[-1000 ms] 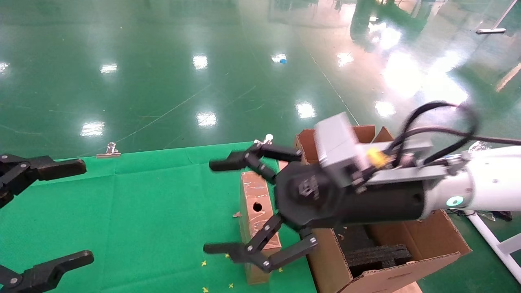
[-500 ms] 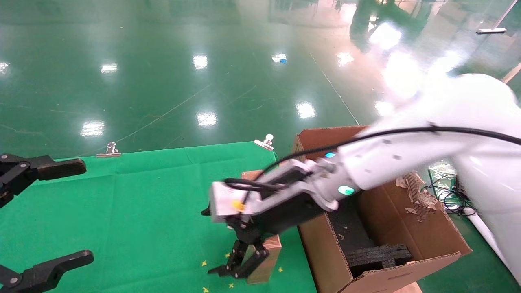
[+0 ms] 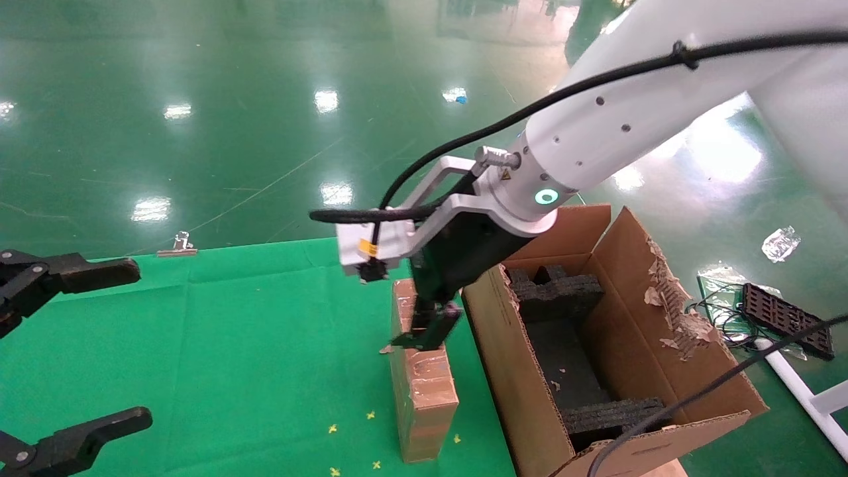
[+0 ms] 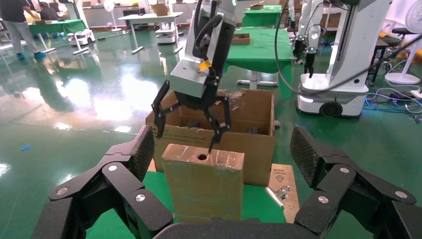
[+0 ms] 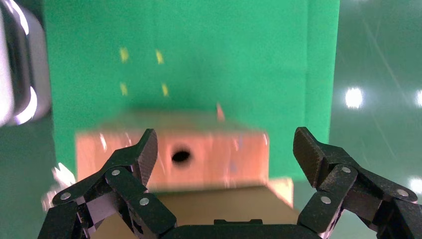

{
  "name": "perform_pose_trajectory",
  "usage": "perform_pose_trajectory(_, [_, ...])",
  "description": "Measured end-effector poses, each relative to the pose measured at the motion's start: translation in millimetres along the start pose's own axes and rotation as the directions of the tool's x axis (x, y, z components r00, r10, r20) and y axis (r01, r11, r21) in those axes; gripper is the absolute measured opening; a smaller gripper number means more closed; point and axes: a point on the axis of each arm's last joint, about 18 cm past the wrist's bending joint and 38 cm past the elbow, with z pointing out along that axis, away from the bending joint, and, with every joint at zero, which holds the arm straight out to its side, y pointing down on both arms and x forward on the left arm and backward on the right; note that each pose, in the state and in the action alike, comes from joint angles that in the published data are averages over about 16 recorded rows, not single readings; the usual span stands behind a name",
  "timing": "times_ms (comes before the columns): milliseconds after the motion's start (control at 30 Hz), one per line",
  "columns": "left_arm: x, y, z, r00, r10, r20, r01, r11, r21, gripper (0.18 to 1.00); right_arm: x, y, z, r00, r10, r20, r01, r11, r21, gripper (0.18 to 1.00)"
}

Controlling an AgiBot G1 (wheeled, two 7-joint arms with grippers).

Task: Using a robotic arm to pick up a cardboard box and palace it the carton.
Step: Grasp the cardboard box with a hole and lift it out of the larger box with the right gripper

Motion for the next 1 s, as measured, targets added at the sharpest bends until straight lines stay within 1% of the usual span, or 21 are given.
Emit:
perform_pose_trajectory(233, [0,0,0,1.0,0.0,0.0,0.0,1.0,0.0,1.001,-3,5,-3,1.0,0.017,0.026,-0.014,0.993,-0.115,1.0])
perform_pose_trajectory(433, [0,0,0,1.0,0.0,0.0,0.0,1.0,0.0,1.001,-9,8,3,0.997,0.055,0.054,-0.046,0.986,-0.16,1.0])
perform_pose_trajectory(600, [0,0,0,1.0,0.0,0.0,0.0,1.0,0.0,1.001,-9,11,3,0.993,0.103,0.049,-0.093,0.98,-0.178,1.0])
perform_pose_trajectory(700, [0,0,0,1.0,0.0,0.0,0.0,1.0,0.0,1.001,-8,13,1,0.986,0.159,0.039,-0.149,0.971,-0.187,1.0])
perform_pose_trajectory(800, [0,0,0,1.0,0.0,0.0,0.0,1.0,0.0,1.001,-6,15,-2,0.967,0.253,0.03,-0.242,0.951,-0.193,1.0])
perform_pose_trajectory(867, [0,0,0,1.0,0.0,0.0,0.0,1.0,0.0,1.001,-3,16,-4,0.944,0.329,0.02,-0.319,0.928,-0.192,1.0])
perform_pose_trajectory(933, [0,0,0,1.0,0.0,0.0,0.0,1.0,0.0,1.001,0,18,-5,0.91,0.415,0.013,-0.405,0.894,-0.19,1.0])
perform_pose_trajectory(1000, [0,0,0,1.0,0.0,0.0,0.0,1.0,0.0,1.001,3,20,-6,0.865,0.502,0.007,-0.492,0.85,-0.19,1.0])
